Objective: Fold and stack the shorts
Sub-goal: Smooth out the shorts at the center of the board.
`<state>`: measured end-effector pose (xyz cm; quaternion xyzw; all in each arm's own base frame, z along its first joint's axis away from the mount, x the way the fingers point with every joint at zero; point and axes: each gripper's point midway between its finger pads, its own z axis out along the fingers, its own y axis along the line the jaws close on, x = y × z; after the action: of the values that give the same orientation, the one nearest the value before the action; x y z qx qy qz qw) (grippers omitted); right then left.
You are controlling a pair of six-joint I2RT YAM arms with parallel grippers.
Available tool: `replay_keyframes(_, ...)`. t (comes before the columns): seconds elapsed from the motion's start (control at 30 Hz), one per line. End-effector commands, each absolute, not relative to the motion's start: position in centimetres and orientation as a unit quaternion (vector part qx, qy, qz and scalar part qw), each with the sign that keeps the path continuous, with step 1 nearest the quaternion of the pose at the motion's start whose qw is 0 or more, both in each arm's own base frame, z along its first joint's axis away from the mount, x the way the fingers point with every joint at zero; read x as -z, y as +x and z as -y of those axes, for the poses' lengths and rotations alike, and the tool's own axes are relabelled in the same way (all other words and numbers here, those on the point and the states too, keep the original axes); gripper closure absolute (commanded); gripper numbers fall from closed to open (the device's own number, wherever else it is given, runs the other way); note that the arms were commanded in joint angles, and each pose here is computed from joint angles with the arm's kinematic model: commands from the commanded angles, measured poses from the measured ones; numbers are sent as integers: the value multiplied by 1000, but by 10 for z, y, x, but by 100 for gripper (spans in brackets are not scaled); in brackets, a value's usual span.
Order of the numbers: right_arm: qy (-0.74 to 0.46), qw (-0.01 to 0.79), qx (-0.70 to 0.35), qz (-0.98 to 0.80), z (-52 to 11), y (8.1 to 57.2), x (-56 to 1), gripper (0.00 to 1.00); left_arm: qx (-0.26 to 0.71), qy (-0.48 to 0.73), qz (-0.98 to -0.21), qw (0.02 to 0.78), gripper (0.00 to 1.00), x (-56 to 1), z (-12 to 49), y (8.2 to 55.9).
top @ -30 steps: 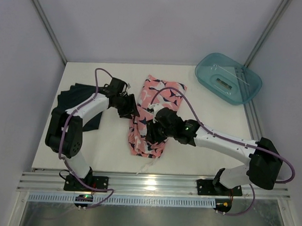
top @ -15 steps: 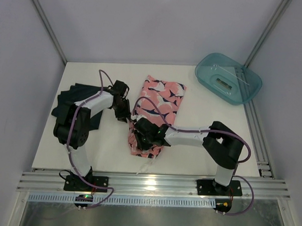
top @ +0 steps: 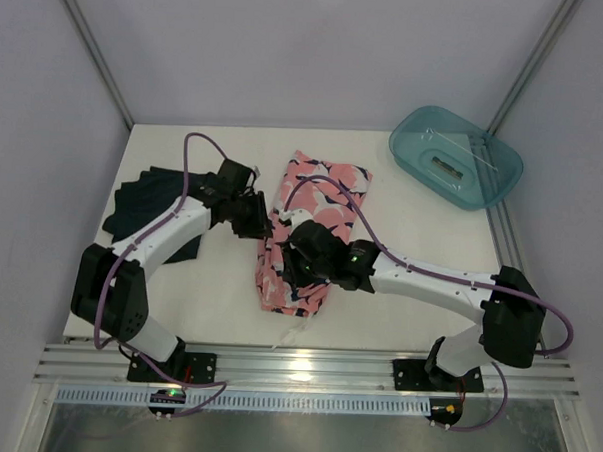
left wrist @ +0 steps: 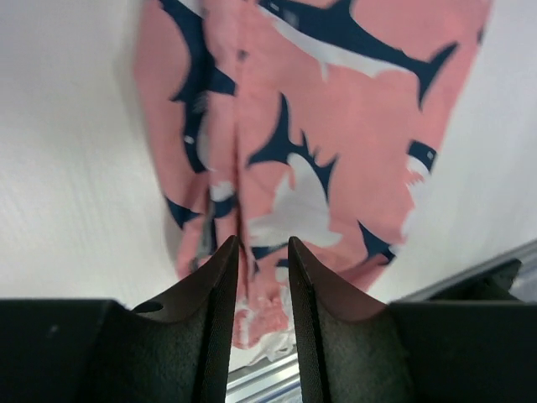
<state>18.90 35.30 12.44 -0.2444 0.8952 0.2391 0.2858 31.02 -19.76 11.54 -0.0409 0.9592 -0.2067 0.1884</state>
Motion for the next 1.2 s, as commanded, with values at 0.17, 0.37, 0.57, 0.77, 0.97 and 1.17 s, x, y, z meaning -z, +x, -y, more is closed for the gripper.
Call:
replay_keyframes(0.17,-222,255,-228,-913,-321,165,-86,73,260,-23,-956,135,69,-80,232,269)
replay_keyframes(0.37,-228,222,-178,-931,-308,163,-42,75,199,-50,-974,100,71,-35,211,257)
replay_keyframes(0.57,-219,229,-154,-936,-298,166,-49,76,199,-32,-971,126,70,-66,211,265)
replay_keyframes(0.77,-215,257,-171,-927,-301,171,-88,75,199,-22,-963,181,46,-113,200,265)
replay_keyframes(0.97,-234,274,-187,-914,-318,180,-89,75,226,-45,-961,156,39,-95,196,233)
replay_keyframes(1.17,-227,250,-175,-925,-320,178,-58,75,261,-75,-953,134,39,-62,198,206)
